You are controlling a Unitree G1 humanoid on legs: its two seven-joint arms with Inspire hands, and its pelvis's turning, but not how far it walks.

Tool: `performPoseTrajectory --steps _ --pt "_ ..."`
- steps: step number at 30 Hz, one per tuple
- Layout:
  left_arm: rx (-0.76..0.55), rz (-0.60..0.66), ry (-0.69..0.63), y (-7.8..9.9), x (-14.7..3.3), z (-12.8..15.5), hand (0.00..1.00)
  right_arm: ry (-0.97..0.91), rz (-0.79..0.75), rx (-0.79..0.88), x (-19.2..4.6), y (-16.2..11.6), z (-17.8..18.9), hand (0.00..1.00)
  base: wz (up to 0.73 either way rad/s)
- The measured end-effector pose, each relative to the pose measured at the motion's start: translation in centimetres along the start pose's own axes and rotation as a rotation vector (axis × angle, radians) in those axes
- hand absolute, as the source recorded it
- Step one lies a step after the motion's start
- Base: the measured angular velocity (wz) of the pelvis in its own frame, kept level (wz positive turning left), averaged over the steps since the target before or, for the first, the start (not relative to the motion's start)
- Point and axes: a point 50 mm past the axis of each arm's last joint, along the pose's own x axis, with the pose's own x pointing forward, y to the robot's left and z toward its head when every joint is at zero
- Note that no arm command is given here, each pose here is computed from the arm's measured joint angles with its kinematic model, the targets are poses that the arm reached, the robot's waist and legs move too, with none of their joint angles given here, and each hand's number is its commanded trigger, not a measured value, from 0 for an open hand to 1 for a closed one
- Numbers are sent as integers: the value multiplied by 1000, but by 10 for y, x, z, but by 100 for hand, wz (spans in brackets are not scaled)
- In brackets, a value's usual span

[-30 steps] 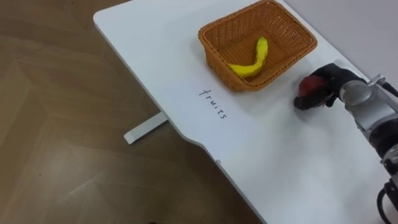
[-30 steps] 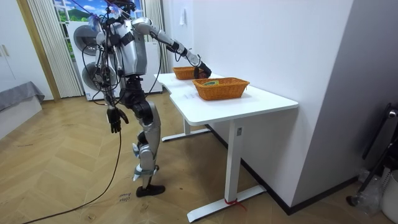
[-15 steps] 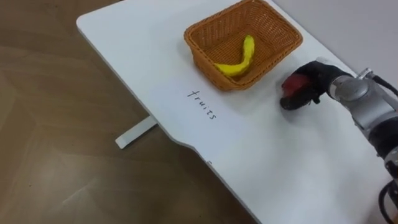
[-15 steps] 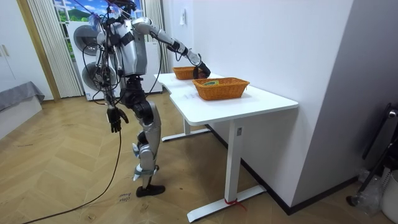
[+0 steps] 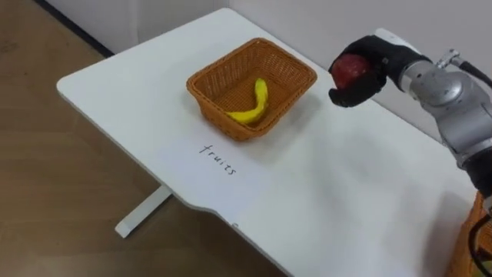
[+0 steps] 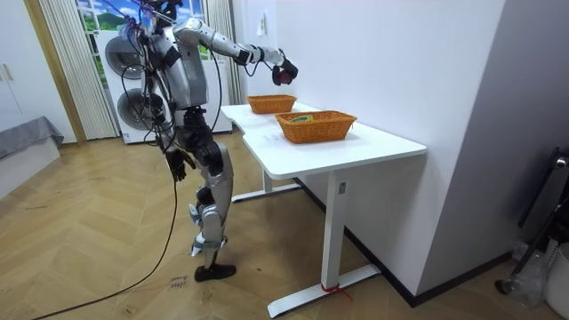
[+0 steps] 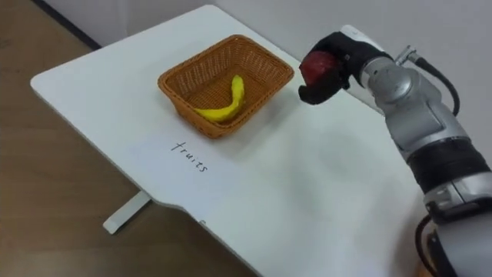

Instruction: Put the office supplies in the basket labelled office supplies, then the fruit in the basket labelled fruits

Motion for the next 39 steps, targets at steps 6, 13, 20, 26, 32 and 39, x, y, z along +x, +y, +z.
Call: performPoseTrajectory --steps 6,13,20,26,32,39 --pt "-6 -6 4 -3 0 0 0 -53 18 -12 -2 -4 15 100 9" --pt "-9 3 44 0 -1 -9 0 -119 3 -33 -5 -10 36 100 6" --pt "-5 0 40 -2 -2 -10 0 -153 4 -73 -7 -6 46 100 6" --pt "9 0 55 -2 -2 -12 0 -72 60 -84 3 15 30 100 13" --pt "12 -4 91 0 -4 -21 0 18 112 -33 12 33 15 100 14" --pt "30 20 83 11 -3 -17 0 56 109 -24 14 38 5 100 19"
